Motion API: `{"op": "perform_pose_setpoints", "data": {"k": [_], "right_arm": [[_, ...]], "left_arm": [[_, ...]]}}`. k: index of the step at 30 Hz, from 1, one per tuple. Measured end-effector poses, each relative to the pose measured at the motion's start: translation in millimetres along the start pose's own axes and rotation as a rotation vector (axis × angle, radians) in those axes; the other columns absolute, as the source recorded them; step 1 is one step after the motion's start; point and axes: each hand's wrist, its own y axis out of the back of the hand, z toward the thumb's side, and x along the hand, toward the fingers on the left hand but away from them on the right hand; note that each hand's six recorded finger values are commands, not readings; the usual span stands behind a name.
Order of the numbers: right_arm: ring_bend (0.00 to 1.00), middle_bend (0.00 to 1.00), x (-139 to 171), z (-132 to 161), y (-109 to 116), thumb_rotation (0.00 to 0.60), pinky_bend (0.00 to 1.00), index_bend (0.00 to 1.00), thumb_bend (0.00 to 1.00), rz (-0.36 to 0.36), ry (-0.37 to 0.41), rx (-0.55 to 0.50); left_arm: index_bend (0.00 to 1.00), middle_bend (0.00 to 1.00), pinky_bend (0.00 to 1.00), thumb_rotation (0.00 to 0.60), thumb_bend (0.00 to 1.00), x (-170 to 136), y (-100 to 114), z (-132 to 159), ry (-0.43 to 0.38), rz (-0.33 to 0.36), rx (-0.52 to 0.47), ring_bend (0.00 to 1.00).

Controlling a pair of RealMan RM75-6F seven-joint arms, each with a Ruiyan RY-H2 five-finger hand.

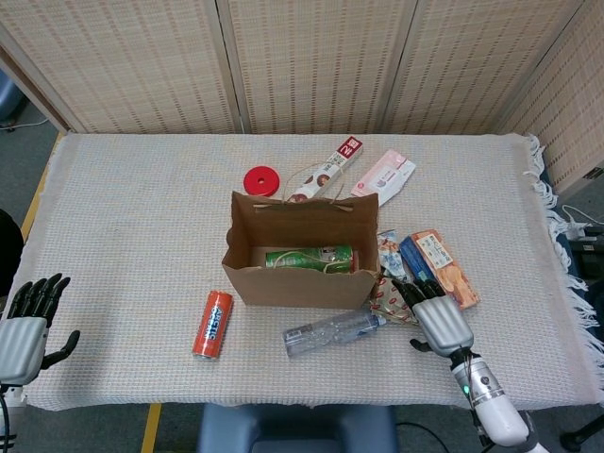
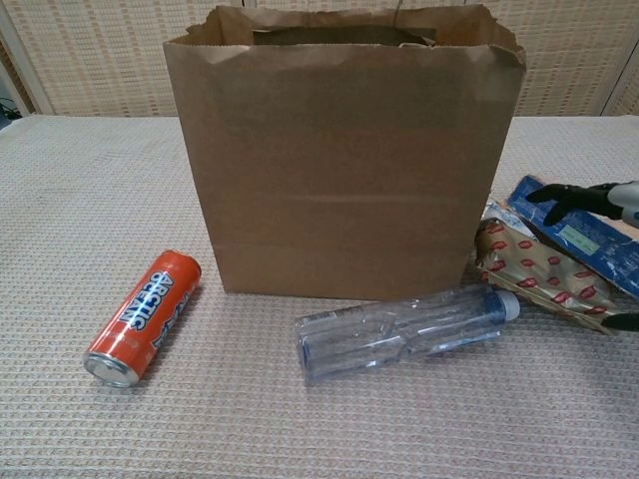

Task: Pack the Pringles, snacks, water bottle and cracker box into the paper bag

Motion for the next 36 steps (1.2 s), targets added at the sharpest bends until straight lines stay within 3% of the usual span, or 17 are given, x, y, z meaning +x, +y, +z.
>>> {"op": "perform_pose_setpoints", "data": {"k": [10, 16, 22, 25, 27, 29, 32, 36], "right_arm": [[0.06, 0.15, -30, 0, -15, 0.600, 0.10, 0.00, 0.04, -0.008, -0.058, 0.080], [0.00, 0.05, -48, 1, -28, 0.600, 0.03, 0.00, 0.04, 0.005, -0.092, 0.105], [0.00, 0.04, -61, 10, -40, 0.600, 0.02, 0.00, 0.04, 0.032, -0.103, 0.117], [0.10, 0.12, -64, 14, -41, 0.600, 0.21, 0.08, 0.08, 0.027, -0.096, 0.119], [0.32, 0.31, -64, 16, -38, 0.600, 0.45, 0.31, 0.23, 0.012, -0.083, 0.117], [0.50, 0.46, -64, 19, -35, 0.600, 0.61, 0.49, 0.33, -0.012, -0.066, 0.115], [0.62, 0.57, -62, 21, -30, 0.600, 0.70, 0.63, 0.40, -0.049, -0.041, 0.107], [0.64, 0.60, -57, 12, -27, 0.600, 0.72, 0.67, 0.46, -0.067, -0.047, 0.116]], "left_arm": [[0.00, 0.00, 0.00, 0.600, 0.34, 0, 0, 0, -0.003, -0.002, -0.003, 0.00], [0.00, 0.00, 0.00, 0.600, 0.34, 0, 0, 0, -0.003, -0.003, -0.003, 0.00], [0.00, 0.00, 0.00, 0.600, 0.34, 0, 0, 0, -0.004, -0.003, -0.005, 0.00], [0.00, 0.00, 0.00, 0.600, 0.35, 0, 0, 0, -0.004, -0.004, -0.007, 0.00], [0.00, 0.00, 0.00, 0.600, 0.35, 0, 0, -1, -0.004, -0.004, -0.008, 0.00], [0.00, 0.00, 0.00, 0.600, 0.35, 0, 0, -1, -0.004, -0.004, -0.008, 0.00], [0.00, 0.00, 0.00, 0.600, 0.35, 0, 0, -1, -0.005, -0.003, -0.008, 0.00], [0.00, 0.00, 0.00, 0.600, 0.35, 0, 0, -1, -0.004, -0.003, -0.008, 0.00]]}}
